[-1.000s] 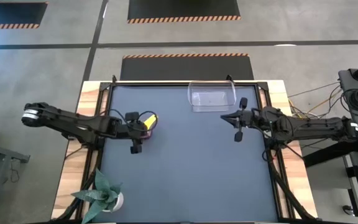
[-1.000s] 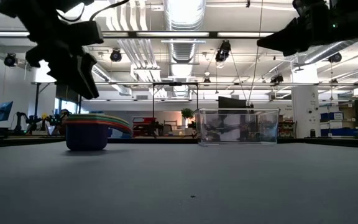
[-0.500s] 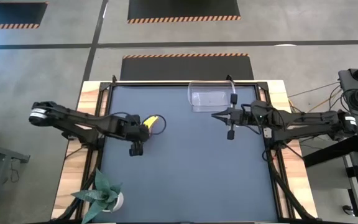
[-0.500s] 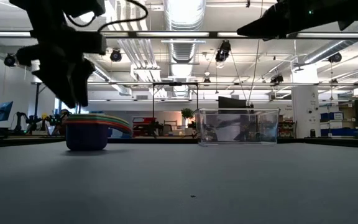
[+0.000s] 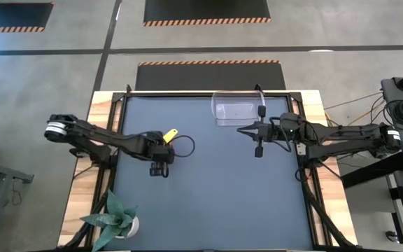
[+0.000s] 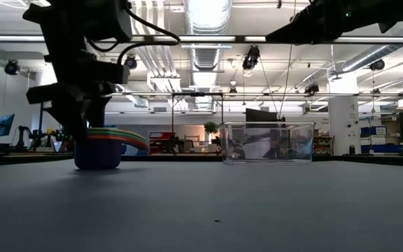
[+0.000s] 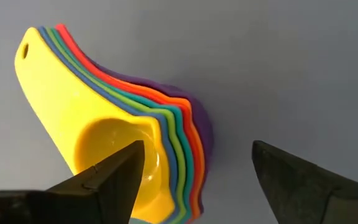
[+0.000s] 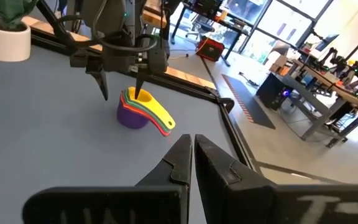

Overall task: Nest measuring cups in basket
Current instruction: Put the stacked colored measuring cups into the transparent bin

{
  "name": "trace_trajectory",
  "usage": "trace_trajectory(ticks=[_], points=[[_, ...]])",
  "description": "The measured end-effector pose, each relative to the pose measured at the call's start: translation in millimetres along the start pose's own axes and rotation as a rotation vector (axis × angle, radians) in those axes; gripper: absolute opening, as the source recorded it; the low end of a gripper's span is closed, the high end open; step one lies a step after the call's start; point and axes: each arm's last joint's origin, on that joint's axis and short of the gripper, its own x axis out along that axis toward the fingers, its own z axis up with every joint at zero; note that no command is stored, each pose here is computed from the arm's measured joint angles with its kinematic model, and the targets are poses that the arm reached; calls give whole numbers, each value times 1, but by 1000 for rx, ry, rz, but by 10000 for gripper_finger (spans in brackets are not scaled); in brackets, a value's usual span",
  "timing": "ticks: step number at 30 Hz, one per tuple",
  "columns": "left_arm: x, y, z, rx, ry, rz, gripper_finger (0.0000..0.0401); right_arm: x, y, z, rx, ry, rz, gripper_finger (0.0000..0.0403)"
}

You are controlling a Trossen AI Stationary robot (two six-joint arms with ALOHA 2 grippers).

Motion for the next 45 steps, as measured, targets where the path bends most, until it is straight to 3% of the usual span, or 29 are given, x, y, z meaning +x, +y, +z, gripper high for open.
trace_trajectory(ticks=[10,20,33,45], points=[[18,-5,6,25,30,93,233,0,0,-1,-8,10,-4,9],[19,-5,6,5,35,90,156,0,0,-2,-17,23,-17,9],[20,-6,6,-36,33,82,83,0,0,-2,-17,25,-16,9],[17,-5,6,-50,16,76,73,0,0,-2,-17,24,-16,9]])
